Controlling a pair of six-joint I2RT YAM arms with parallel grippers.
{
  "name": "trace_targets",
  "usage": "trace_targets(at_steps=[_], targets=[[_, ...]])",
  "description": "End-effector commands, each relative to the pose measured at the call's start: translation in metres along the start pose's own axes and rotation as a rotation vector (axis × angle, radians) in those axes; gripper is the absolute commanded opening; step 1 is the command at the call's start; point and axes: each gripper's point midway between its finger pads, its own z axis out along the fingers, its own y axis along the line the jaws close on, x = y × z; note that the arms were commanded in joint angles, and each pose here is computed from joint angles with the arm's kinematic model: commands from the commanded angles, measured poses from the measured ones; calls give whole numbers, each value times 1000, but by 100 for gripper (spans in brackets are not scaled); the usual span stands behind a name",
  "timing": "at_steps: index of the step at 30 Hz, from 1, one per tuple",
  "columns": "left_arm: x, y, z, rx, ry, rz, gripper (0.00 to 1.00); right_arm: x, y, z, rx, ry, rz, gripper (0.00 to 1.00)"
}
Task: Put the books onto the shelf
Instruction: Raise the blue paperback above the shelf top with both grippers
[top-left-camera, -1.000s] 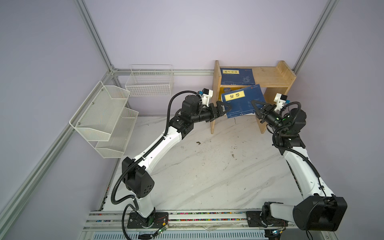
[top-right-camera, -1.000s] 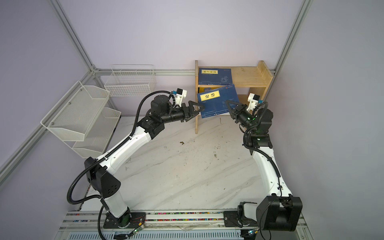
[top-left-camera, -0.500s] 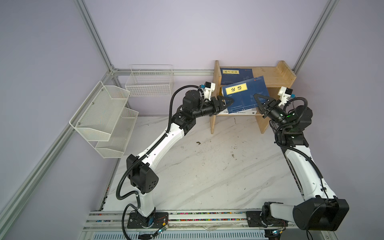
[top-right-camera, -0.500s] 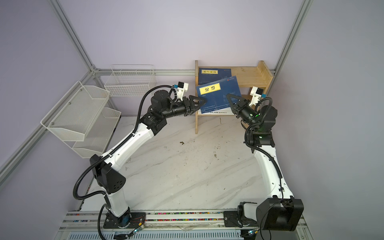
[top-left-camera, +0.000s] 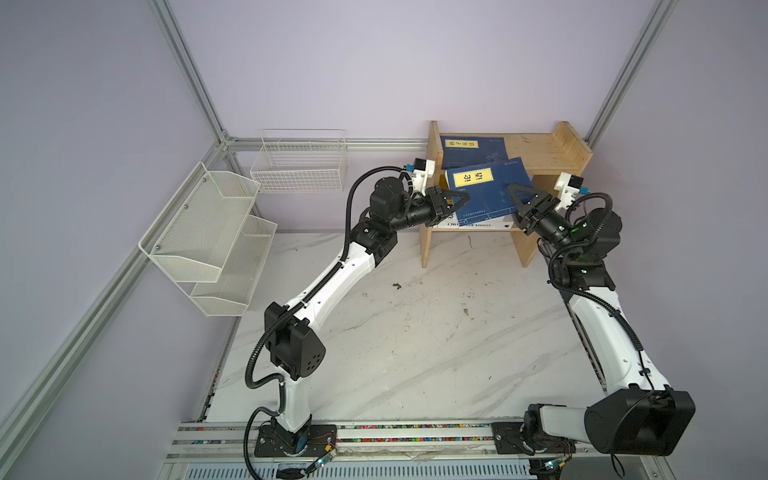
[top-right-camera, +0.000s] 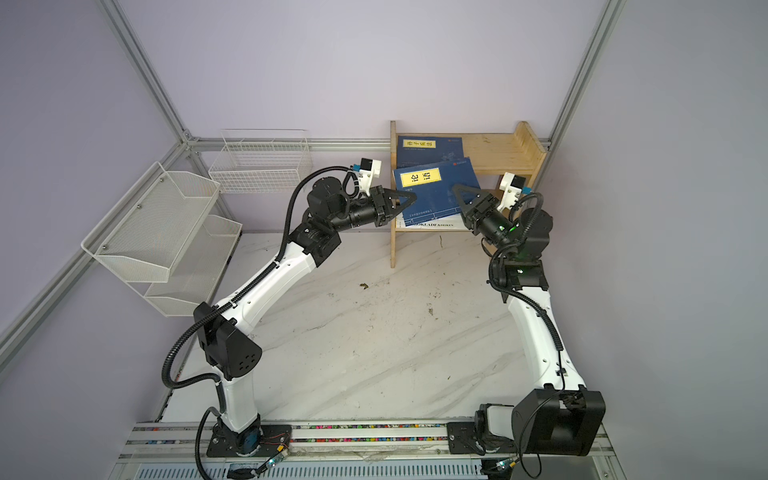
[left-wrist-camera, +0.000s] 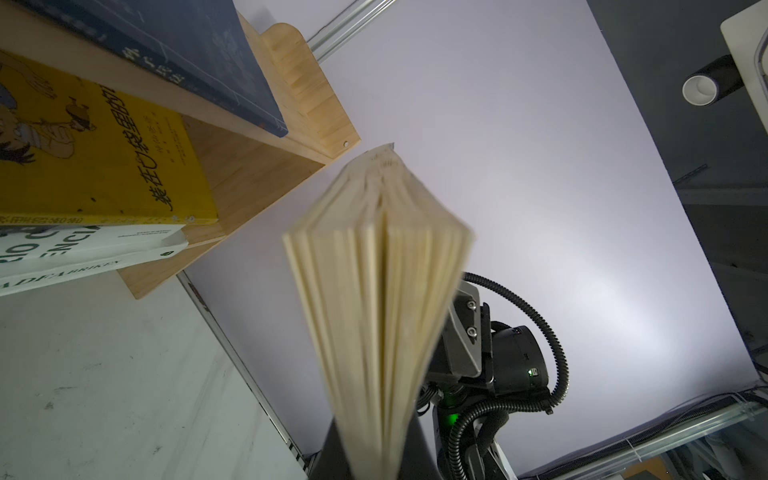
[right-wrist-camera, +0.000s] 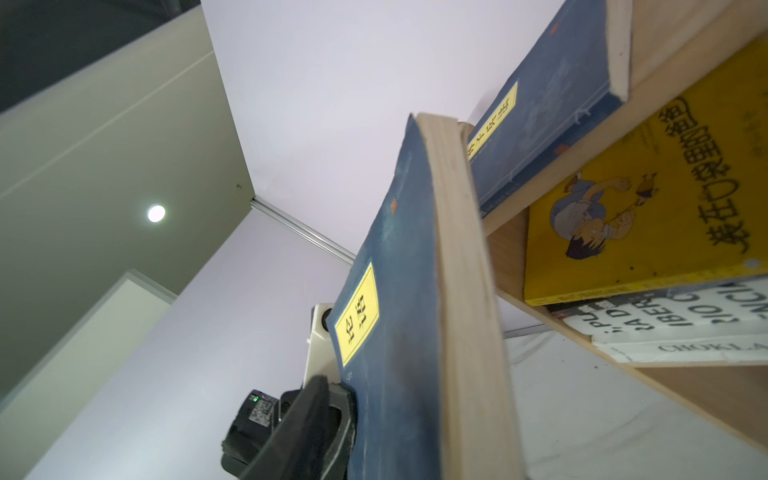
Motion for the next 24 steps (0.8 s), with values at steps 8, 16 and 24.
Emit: trace_targets(at_steps=[8, 16, 24], targets=[[-44, -93, -46, 168, -56, 188, 0, 11, 8, -2, -38, 118, -36, 61], [-44, -91, -54, 129, -45, 211, 0, 1, 12, -4, -51, 142, -47, 44], [-44, -94, -52, 155, -33, 207, 0, 5, 7, -3, -41, 170, -25, 21]])
